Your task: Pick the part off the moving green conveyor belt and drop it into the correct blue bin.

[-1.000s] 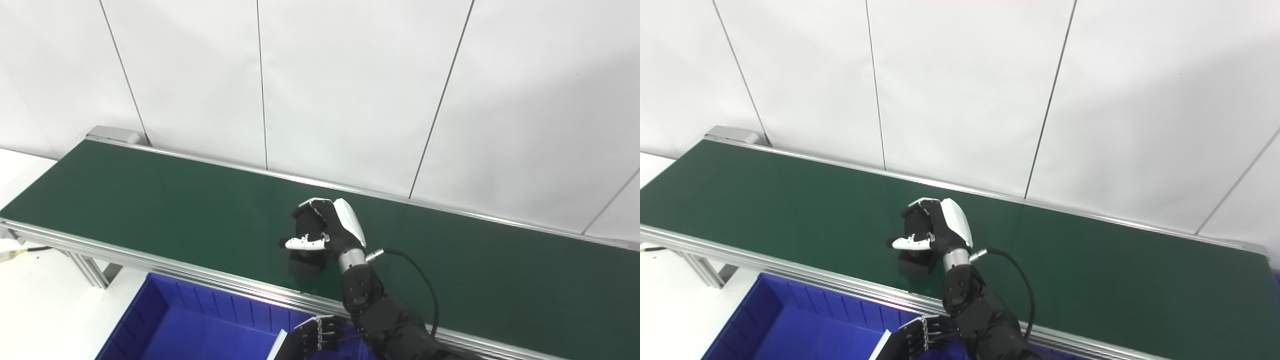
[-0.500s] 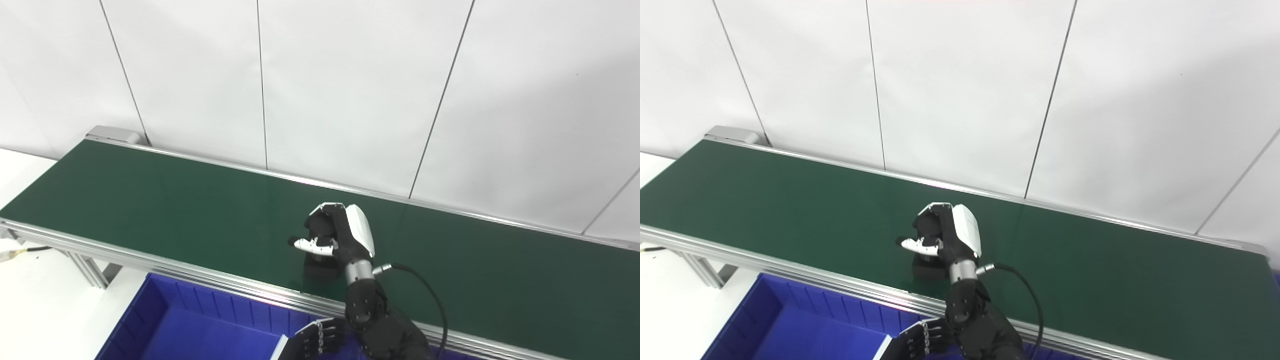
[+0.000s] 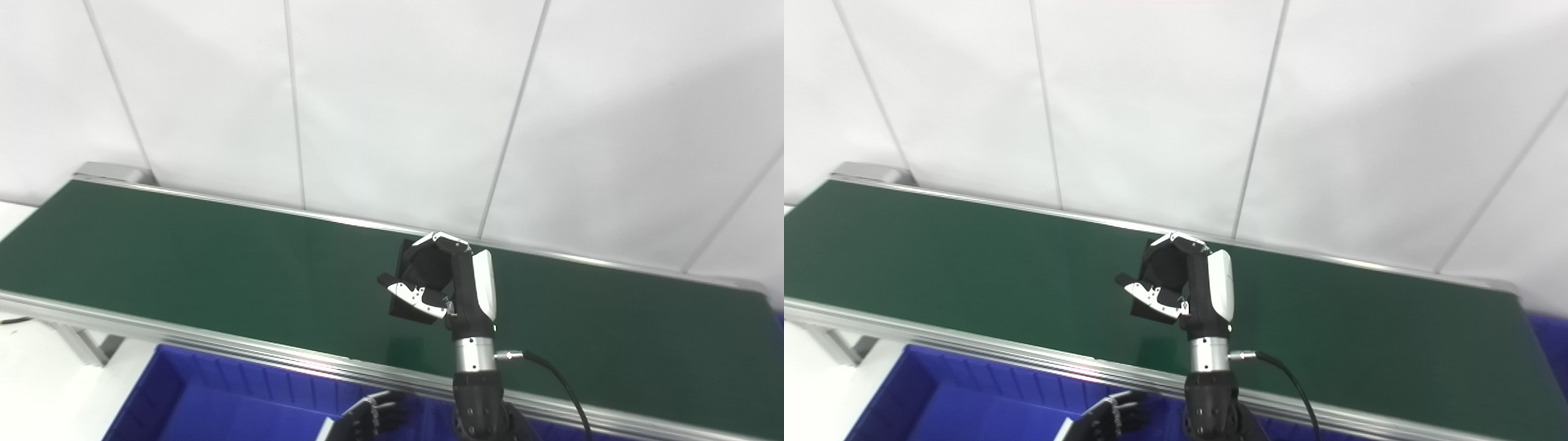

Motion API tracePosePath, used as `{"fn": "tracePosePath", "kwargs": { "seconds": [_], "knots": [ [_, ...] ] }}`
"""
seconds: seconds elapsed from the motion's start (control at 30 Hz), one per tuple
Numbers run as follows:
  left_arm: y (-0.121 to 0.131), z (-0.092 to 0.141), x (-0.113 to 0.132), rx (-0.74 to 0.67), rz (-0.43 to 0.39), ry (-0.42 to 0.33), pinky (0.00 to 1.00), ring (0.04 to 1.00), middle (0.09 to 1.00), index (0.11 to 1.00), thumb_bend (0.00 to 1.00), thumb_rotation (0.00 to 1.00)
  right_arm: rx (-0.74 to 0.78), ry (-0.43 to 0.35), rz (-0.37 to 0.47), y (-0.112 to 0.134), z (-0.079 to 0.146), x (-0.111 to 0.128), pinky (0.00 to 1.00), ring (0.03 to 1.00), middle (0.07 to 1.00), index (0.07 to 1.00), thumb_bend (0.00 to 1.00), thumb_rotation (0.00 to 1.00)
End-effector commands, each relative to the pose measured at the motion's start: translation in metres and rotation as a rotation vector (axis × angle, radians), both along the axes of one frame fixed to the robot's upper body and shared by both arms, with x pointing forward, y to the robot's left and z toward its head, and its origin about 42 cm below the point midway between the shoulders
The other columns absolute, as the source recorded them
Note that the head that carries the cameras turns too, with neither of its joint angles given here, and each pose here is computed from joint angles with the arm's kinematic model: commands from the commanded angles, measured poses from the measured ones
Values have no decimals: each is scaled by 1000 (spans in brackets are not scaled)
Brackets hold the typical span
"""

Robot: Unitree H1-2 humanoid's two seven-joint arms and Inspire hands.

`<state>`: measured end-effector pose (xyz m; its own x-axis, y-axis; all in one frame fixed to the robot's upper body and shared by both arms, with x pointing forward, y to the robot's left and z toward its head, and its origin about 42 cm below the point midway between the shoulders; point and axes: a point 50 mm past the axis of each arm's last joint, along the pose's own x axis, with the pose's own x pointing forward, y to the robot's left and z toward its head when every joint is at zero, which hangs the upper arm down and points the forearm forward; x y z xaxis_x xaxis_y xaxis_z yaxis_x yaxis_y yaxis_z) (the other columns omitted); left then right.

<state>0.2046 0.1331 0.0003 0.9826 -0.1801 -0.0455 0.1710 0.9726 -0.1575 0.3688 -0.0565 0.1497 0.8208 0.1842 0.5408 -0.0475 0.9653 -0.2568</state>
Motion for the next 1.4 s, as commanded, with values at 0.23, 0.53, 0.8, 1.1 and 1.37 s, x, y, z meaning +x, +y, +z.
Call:
{"fn": "tracePosePath", "kwargs": {
  "seconds": [0.23,0.53,0.8,1.1,1.37],
  "knots": [
    [0,18,3,-30,0,-98,681,658,682,720,567,0,120,-68,-29,-59,11,-78,399,454,513,280,501,0],
    [14,35,0,-40,1,-167,679,649,667,708,543,0,82,49,-170,-95,-23,-144,404,456,502,289,502,0],
    [28,54,-3,-27,17,-234,652,659,696,704,551,0,118,191,-258,-99,-46,-184,415,448,498,318,502,0],
    [35,55,-2,-22,11,-220,682,661,694,678,572,0,88,324,-331,-103,-75,-196,424,444,487,316,503,0],
    [36,52,-4,-47,4,-217,666,638,684,676,588,0,59,377,-358,-113,-98,-178,445,429,476,309,503,0]
  ]
}}
